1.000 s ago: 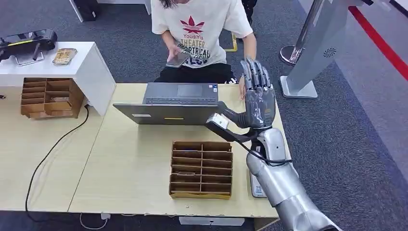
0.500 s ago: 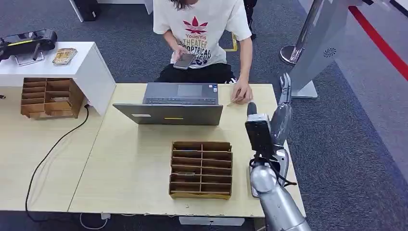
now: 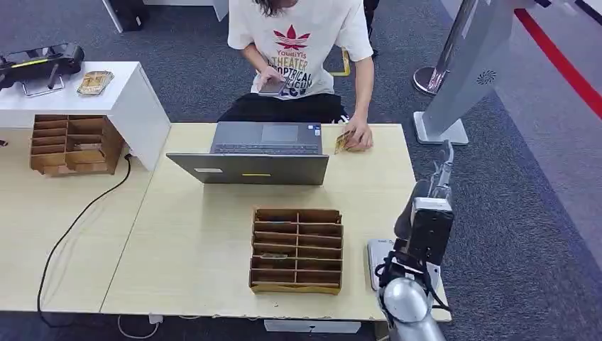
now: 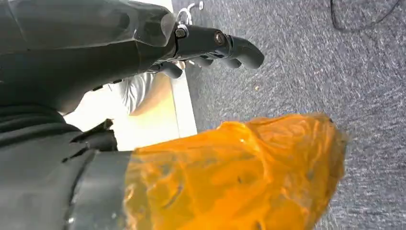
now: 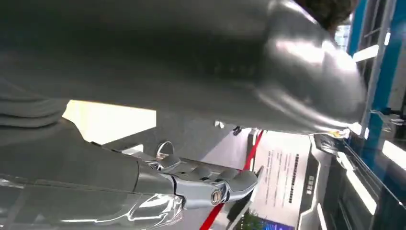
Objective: Pass the card to the sensor for recognition and then transmit it.
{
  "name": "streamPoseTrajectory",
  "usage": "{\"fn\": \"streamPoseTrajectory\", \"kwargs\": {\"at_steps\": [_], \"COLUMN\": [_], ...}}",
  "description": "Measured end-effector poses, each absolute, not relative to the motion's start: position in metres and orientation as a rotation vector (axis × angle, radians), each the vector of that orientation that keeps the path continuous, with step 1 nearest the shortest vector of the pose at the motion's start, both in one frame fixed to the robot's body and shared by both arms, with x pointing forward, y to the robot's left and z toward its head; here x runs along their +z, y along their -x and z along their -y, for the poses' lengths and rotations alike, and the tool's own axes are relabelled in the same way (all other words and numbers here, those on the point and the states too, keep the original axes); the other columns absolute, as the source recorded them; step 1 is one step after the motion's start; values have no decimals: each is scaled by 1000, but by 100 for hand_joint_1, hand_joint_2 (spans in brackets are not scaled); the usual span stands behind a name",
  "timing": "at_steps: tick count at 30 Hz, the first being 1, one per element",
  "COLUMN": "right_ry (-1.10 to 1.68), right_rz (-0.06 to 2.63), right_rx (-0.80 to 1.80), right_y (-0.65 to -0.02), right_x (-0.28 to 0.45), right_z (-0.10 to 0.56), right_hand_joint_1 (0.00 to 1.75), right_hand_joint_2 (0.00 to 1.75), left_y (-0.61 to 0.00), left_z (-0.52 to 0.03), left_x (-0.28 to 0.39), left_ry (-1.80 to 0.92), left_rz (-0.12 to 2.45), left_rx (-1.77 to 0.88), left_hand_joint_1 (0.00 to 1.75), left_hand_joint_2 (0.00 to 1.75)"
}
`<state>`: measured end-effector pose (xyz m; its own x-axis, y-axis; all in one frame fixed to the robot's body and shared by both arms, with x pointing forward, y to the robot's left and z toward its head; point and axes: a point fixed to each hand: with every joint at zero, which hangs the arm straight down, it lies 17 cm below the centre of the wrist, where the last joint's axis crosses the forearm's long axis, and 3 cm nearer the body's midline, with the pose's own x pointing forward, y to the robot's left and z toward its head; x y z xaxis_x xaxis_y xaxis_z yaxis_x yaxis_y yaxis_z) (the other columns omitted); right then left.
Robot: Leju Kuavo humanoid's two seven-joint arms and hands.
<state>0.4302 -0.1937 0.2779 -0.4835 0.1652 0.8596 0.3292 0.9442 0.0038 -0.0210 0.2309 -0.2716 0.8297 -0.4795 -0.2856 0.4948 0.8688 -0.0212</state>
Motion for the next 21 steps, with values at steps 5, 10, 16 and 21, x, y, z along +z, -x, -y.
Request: {"fn": "streamPoseTrajectory", "kwargs": {"at_steps": [5, 10, 16, 21], "right_ry": [284, 162, 22, 81], "right_rz": [2130, 2085, 2077, 2091], "right_rx": [-272, -175, 18, 134], "right_y": [-406, -399, -385, -376], "right_x": [286, 273, 254, 248], "right_z": [202, 188, 157, 145], "right_hand_joint_1": [0, 0, 0, 0], "right_hand_joint_2": [0, 0, 175, 175], "left_y": [22, 23, 23, 24], "left_z": [-227, -225, -225, -225], "left_x": [-271, -271, -271, -271], "left_ry": [-48, -43, -42, -41], "left_rz": [-291, -293, -294, -295], "left_rx": [-498, -479, -467, -463], "left_hand_joint_1": [0, 0, 0, 0], "left_hand_joint_2": [0, 0, 0, 0]}}
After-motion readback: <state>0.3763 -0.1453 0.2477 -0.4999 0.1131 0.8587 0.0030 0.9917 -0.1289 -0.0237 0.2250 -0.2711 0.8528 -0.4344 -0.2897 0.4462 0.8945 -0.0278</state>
